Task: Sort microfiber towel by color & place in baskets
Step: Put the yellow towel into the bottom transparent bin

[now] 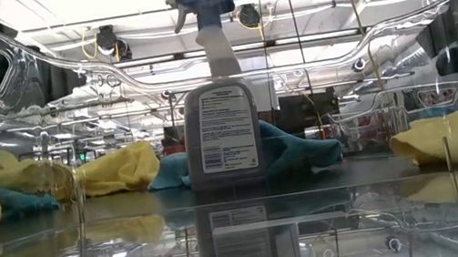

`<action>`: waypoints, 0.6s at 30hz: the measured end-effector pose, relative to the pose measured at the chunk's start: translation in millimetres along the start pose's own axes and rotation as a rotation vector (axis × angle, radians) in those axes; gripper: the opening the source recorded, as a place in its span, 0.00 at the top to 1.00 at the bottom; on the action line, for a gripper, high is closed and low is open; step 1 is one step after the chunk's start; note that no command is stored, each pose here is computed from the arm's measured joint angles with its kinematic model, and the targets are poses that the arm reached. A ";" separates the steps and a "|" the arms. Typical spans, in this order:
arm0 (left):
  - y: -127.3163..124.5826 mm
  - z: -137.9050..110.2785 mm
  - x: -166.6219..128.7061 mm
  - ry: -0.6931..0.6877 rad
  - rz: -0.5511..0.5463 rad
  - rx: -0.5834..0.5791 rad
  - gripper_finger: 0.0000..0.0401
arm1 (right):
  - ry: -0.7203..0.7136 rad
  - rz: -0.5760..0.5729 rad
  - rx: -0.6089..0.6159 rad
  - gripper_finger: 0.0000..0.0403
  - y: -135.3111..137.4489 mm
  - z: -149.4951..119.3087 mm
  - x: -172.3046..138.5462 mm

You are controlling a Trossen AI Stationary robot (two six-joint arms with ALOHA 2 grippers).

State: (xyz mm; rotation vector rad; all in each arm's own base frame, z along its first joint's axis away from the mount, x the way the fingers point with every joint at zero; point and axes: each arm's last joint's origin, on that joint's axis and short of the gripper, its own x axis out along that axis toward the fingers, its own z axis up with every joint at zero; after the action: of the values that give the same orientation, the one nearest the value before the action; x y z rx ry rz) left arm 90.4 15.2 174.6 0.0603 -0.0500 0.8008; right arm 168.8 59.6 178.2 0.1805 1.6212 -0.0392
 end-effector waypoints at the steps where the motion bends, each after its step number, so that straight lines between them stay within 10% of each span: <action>1: 0.0 -0.1 0.0 0.000 0.000 0.000 0.16 | -0.004 0.002 -0.001 0.87 0.1 -0.1 -0.8; 18: 0.0 0.0 0.0 0.000 0.000 0.000 0.16 | -0.419 0.075 -0.009 0.99 10.7 6.3 -100.0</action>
State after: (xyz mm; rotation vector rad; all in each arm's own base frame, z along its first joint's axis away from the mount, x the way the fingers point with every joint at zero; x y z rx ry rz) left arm 90.4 15.2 174.5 0.0605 -0.0498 0.8007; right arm 181.3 60.0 278.2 0.2105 1.1960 -0.0113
